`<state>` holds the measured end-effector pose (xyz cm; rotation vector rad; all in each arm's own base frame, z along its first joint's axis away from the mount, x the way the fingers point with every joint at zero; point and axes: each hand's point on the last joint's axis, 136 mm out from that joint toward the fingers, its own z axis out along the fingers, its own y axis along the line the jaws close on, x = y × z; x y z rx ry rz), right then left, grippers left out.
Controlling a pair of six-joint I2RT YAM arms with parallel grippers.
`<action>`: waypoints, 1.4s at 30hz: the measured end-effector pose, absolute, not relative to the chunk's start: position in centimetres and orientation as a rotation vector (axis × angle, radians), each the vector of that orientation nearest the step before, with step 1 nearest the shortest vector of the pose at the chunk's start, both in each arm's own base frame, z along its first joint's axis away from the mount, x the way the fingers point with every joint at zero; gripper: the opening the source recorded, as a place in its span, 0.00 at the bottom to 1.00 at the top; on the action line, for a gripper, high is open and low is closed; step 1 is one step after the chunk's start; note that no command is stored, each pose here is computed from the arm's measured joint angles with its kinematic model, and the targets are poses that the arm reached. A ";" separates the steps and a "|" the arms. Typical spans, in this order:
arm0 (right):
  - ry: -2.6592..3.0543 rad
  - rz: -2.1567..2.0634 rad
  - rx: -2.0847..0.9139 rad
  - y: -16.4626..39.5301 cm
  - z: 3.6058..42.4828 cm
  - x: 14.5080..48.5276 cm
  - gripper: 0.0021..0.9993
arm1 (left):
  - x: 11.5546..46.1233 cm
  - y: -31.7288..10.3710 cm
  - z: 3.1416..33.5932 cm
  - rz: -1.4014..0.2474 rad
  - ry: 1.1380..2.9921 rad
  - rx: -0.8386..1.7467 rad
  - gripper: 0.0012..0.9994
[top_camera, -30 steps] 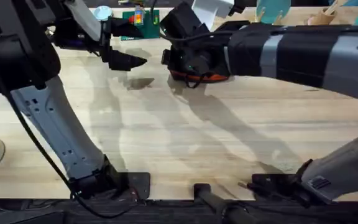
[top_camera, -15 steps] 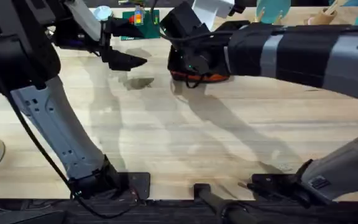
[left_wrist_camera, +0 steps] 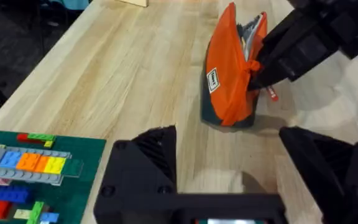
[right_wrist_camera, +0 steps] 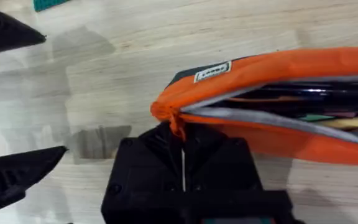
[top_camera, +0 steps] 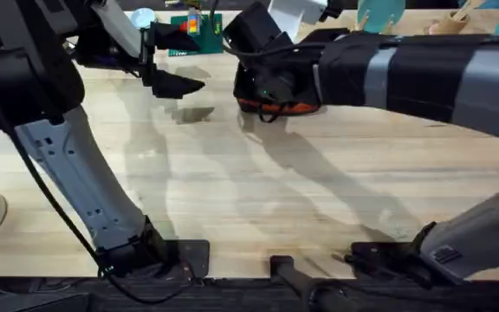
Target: Unzip the bag, pick up the pens from the table one at a time and place them inside, then zip the bag closed.
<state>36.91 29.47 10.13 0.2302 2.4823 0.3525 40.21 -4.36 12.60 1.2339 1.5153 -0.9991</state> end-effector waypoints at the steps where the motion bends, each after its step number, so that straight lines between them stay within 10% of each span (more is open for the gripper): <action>1: 2.478 0.357 0.231 29.5 10.4 36.9 0.03 | 40.2 -4.4 12.6 -0.996 1.514 1.235 1.00; 42: 2.393 0.461 0.241 30.0 14.2 37.3 0.03 | 40.8 -8.7 11.9 -0.963 1.386 1.393 1.00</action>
